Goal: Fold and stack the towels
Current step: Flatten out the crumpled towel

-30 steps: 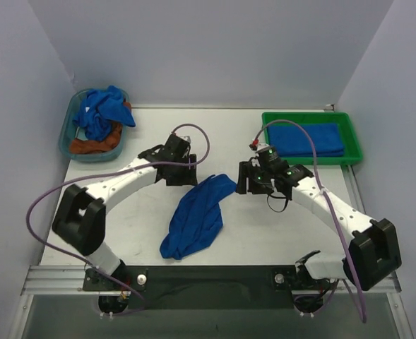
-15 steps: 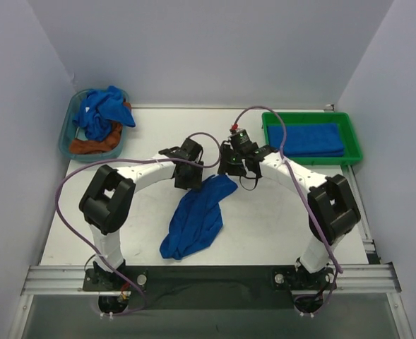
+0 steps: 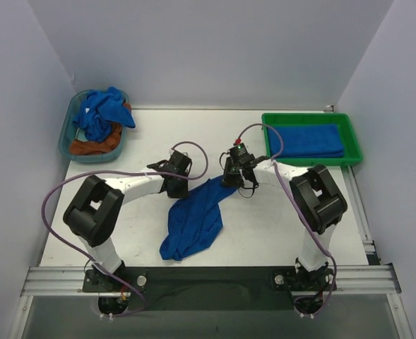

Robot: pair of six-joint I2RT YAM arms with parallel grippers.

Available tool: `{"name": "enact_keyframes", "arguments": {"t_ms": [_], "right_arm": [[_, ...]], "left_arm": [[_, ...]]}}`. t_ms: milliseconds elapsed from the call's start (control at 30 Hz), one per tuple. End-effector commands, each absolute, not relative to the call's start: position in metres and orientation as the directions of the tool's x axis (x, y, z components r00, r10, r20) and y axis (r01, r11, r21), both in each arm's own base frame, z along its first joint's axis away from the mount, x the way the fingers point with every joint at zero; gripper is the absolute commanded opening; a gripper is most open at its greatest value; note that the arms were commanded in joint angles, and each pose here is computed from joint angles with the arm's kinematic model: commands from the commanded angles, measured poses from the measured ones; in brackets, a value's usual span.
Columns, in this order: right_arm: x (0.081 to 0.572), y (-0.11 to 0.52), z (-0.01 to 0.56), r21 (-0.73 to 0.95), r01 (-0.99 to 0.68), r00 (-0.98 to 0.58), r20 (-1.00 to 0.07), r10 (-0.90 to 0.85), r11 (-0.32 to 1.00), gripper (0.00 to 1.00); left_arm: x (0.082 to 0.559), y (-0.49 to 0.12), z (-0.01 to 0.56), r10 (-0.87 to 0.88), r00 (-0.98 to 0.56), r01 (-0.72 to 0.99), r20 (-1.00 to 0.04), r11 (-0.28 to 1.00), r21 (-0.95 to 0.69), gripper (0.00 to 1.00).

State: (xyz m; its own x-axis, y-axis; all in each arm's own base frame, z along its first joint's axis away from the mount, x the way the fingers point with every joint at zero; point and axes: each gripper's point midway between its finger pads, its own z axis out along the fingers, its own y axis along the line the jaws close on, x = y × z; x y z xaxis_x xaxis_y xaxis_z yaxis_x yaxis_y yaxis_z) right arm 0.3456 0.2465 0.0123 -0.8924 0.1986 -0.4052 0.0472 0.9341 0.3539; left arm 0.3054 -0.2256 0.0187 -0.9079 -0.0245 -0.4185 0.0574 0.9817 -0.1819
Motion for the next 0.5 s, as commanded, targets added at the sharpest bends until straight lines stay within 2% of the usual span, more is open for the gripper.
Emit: {"name": "enact_keyframes", "arguments": {"t_ms": [0,200,467], "right_arm": [[0.335,0.217,-0.001,0.318,0.118,-0.895,-0.377,0.240,0.941,0.20],[0.322,0.175,-0.009,0.291,0.192,-0.887,-0.357,0.292,0.937,0.20],[0.316,0.146,0.034,0.235,0.132,-0.862,-0.453,0.229,0.963,0.21]], "left_arm": [[0.269,-0.186,0.000,-0.071,-0.944,-0.037,-0.322,0.993,-0.112,0.00],[0.248,-0.160,-0.003,-0.136,-0.938,-0.101,-0.319,0.987,-0.126,0.00],[0.225,-0.144,0.004,-0.208,-0.925,-0.167,-0.319,0.974,-0.153,0.00]]}}
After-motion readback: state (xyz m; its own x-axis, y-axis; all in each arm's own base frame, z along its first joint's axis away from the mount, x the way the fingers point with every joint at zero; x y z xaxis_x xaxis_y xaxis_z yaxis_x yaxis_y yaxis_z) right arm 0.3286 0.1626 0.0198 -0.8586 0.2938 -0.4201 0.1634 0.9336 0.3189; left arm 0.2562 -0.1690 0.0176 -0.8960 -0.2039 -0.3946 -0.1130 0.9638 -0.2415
